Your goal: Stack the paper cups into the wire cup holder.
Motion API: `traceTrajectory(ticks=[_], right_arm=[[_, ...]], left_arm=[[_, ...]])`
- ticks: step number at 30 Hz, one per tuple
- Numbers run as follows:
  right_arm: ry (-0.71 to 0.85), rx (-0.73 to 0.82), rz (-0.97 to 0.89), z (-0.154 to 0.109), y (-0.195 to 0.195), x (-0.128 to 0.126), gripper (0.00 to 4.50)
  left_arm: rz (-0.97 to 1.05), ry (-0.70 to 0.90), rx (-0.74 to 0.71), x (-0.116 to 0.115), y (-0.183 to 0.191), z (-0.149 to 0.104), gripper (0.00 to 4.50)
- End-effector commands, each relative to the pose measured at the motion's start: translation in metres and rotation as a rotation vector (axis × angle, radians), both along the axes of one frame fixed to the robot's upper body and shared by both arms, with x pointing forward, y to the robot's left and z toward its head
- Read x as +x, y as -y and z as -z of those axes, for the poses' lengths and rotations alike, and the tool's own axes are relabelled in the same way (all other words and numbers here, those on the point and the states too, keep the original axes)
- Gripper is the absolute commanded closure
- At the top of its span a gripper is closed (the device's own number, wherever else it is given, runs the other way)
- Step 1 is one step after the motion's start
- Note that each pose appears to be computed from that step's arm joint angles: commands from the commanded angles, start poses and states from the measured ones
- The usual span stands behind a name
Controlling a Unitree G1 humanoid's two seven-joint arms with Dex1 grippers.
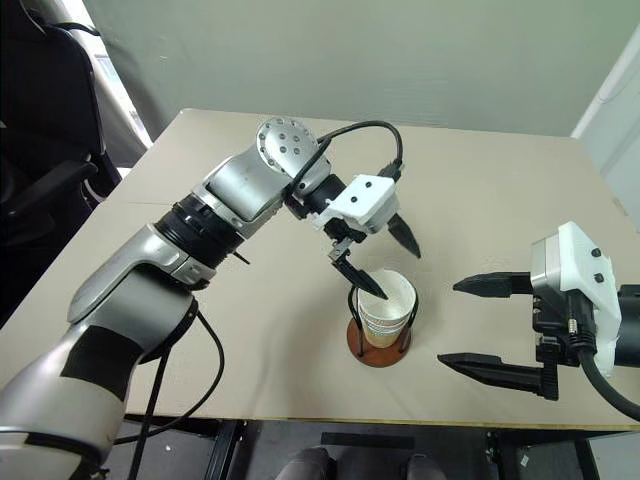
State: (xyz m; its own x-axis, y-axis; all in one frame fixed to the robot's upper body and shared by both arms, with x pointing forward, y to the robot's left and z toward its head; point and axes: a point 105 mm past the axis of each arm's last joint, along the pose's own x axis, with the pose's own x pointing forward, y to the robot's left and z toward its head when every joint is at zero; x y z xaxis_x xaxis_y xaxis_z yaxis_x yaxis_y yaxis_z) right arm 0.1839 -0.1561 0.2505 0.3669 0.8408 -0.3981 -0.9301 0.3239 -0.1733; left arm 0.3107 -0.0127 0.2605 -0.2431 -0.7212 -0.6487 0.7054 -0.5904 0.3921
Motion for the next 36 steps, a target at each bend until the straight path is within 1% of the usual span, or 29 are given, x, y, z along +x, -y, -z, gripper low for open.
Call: traceTrajectory(ticks=[1, 5, 8, 10, 14, 16, 18, 20, 24, 27, 32, 36], right_arm=[[0.029, -0.008, 0.001, -0.005, 0.004, 0.005, 0.0], [0.014, -0.044, 0.012, -0.004, 0.018, 0.013, 0.0], [0.0, -0.052, 0.072, -0.002, 0.039, 0.025, 0.0], [-0.007, -0.053, 0.102, 0.001, 0.052, 0.032, 0.0], [-0.034, -0.002, 0.131, 0.003, 0.069, 0.037, 0.0], [-0.051, 0.029, 0.117, 0.004, 0.071, 0.036, 0.0], [-0.069, 0.073, 0.07, 0.002, 0.065, 0.033, 0.0], [-0.078, 0.095, 0.038, 0.003, 0.059, 0.033, 0.0], [-0.08, 0.096, 0.048, 0.006, 0.061, 0.038, 0.0], [-0.077, 0.087, 0.068, 0.005, 0.067, 0.043, 0.0], [-0.066, 0.065, 0.08, 0.004, 0.073, 0.053, 0.0], [-0.068, 0.058, 0.075, 0.006, 0.074, 0.056, 0.0]], left_arm=[[-0.049, -0.009, -0.073, 0.007, -0.014, -0.017, 0.02], [-0.228, -0.035, -0.165, 0.026, -0.048, -0.027, 0.02], [-0.385, -0.104, -0.238, 0.031, -0.1, -0.032, 0.02], [-0.482, -0.161, -0.297, 0.03, -0.129, -0.033, 0.02], [-0.71, -0.25, -0.358, 0.024, -0.189, -0.018, 0.02], [-0.799, -0.301, -0.382, 0.016, -0.211, -0.012, 0.02], [-0.861, -0.335, -0.429, 0.01, -0.227, -0.012, 0.02], [-0.906, -0.38, -0.47, 0.003, -0.237, -0.013, 0.02], [-0.936, -0.425, -0.44, -0.017, -0.238, 0.0, 0.02], [-0.969, -0.419, -0.479, -0.019, -0.237, -0.001, 0.02], [-0.998, -0.41, -0.49, -0.021, -0.233, 0.002, 0.02], [-1.011, -0.404, -0.504, -0.025, -0.233, 0.003, 0.02]])
